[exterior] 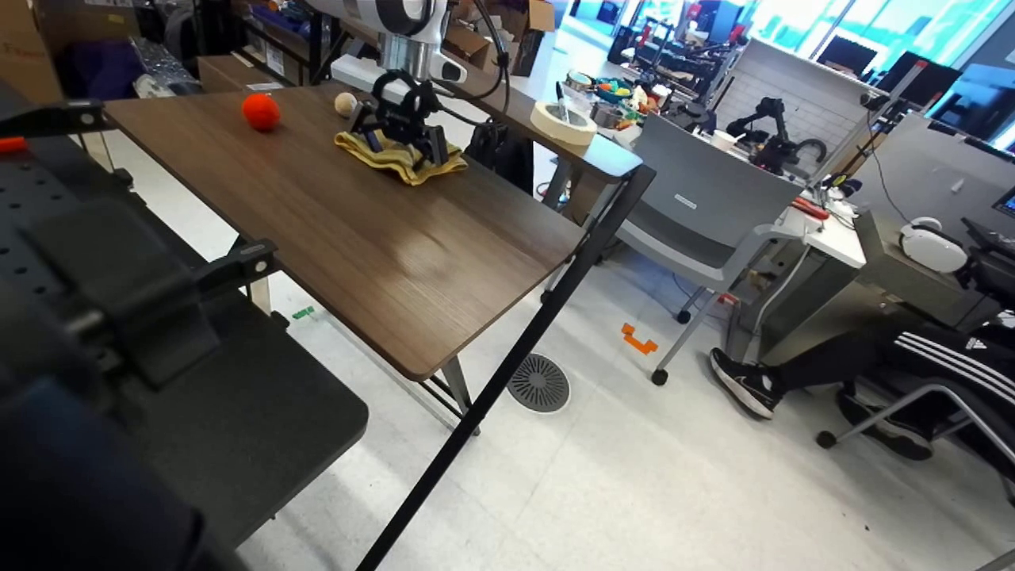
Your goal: Move the potato to the left, wipe the table with the yellow towel, move the red plush toy to the left, wipe the right side of the table with the towel, move the potato and red toy to the right, wipe the left side of the table
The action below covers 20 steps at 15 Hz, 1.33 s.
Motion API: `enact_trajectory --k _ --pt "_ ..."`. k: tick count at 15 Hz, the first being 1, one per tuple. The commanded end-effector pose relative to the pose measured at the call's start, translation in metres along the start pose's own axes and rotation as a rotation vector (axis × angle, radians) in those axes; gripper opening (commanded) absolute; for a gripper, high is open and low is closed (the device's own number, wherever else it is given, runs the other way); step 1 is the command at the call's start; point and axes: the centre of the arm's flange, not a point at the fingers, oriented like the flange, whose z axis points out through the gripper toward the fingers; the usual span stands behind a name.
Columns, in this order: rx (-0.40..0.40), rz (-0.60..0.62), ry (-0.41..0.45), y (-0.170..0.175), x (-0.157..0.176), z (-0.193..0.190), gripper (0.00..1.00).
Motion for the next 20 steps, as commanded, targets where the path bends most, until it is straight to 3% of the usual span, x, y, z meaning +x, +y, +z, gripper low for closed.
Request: enact_trajectory --k 1,4,7,9,13,20 --pt "-0.034 0.099 -0.046 0.075 -0.019 0.025 1.0" --pt "-0.077 0.242 -0.122 0.141 -0.047 0.045 1.0" --pt "-0.131 0.296 -0.205 0.198 -0.089 0.074 1.0" --pt "-0.139 0.226 -0.189 0.191 -0.105 0.063 1.0" --pt "-0.158 -0.012 -0.115 0.134 -0.133 0.043 1.0" --pt "-0.278 -0.382 -0.009 0.047 -0.164 0.033 1.0"
